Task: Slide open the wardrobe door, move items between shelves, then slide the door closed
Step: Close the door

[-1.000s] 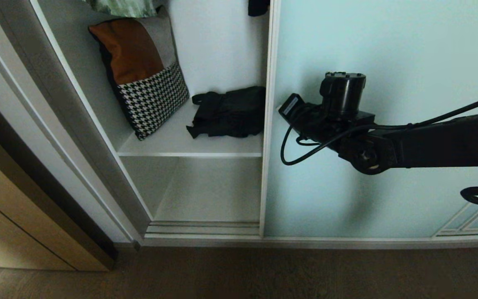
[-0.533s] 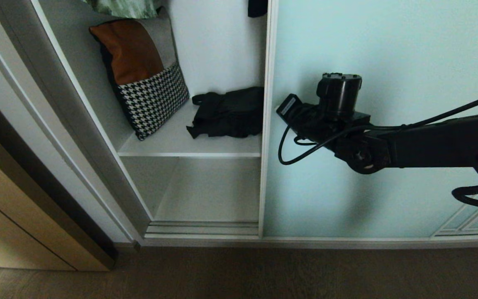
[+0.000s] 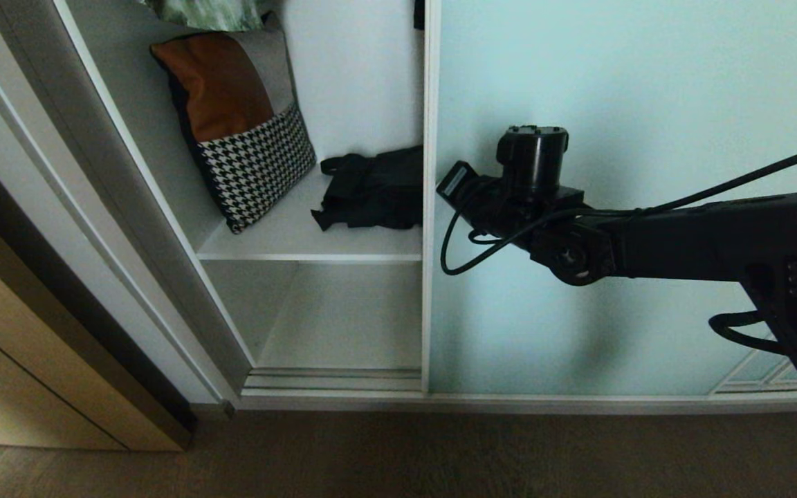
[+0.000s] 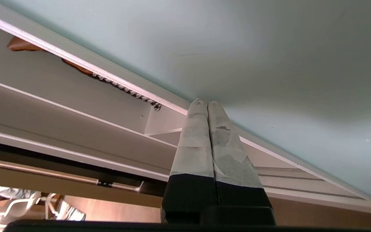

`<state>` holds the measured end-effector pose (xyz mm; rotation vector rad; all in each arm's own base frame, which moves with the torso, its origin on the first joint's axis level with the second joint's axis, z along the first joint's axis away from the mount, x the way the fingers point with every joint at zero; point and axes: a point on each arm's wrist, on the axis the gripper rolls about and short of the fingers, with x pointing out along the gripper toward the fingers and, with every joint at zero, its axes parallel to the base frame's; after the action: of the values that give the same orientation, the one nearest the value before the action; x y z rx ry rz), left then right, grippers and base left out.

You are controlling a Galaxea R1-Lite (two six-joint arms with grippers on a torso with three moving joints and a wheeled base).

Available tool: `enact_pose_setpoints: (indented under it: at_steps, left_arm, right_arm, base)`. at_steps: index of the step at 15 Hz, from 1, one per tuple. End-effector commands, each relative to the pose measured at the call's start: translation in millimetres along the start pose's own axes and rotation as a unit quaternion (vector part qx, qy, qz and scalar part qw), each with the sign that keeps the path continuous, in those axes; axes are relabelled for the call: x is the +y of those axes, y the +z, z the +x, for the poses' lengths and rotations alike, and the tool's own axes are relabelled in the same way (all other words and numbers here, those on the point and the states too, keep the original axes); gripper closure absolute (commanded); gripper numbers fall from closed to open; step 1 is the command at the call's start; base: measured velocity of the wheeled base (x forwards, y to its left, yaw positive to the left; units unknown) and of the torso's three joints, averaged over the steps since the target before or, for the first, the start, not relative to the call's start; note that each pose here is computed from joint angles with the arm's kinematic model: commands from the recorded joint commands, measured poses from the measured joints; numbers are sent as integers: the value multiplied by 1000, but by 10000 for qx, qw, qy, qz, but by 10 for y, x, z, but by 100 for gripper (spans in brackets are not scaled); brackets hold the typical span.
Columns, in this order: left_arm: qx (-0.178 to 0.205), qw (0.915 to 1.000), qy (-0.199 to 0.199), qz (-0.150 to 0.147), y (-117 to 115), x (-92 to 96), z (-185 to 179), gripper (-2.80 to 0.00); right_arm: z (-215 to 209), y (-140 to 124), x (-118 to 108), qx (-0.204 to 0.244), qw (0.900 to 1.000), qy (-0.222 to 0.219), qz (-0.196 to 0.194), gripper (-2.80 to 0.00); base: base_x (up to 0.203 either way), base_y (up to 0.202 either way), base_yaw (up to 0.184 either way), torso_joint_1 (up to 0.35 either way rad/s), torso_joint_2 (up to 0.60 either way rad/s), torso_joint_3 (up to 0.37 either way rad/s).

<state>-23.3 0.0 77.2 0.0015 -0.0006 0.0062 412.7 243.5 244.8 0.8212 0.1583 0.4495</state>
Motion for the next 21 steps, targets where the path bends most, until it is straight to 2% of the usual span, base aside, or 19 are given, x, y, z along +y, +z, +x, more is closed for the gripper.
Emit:
enact_pose_setpoints:
  at_steps: [1,8,12,15,18,21]
  left_arm:
    - [19,10000,0,0,-4,0,2,0]
    - [4,10000,6,0,-2,0,1,0]
    - [3,10000,7,0,-2,0,1,0]
    - [7,10000,6,0,-3,0,1,0]
    - [7,10000,0,0,-3,0,1,0]
    - [18,10000,0,0,-3,0,2,0]
  right_arm:
    - [117,-186,25,172,9998,95,-4,0]
    - [214,-703,35,669,9973,267,-112,0]
    - [144,-784,196,721,9965,385,-178,0]
    - [-204,-565,484,735,9955,570,-165,0]
    - [-741,-382,729,927,9914,914,-148,0]
    - [-1495,59,995,782,9851,1524,-125,0]
  base:
    - [0,0,0,0,0,0]
    - [0,0,0,0,0,0]
    - [0,0,0,0,0,0]
    - [0,0,0,0,0,0]
    - [0,0,0,0,0,0]
    - [0,0,0,0,0,0]
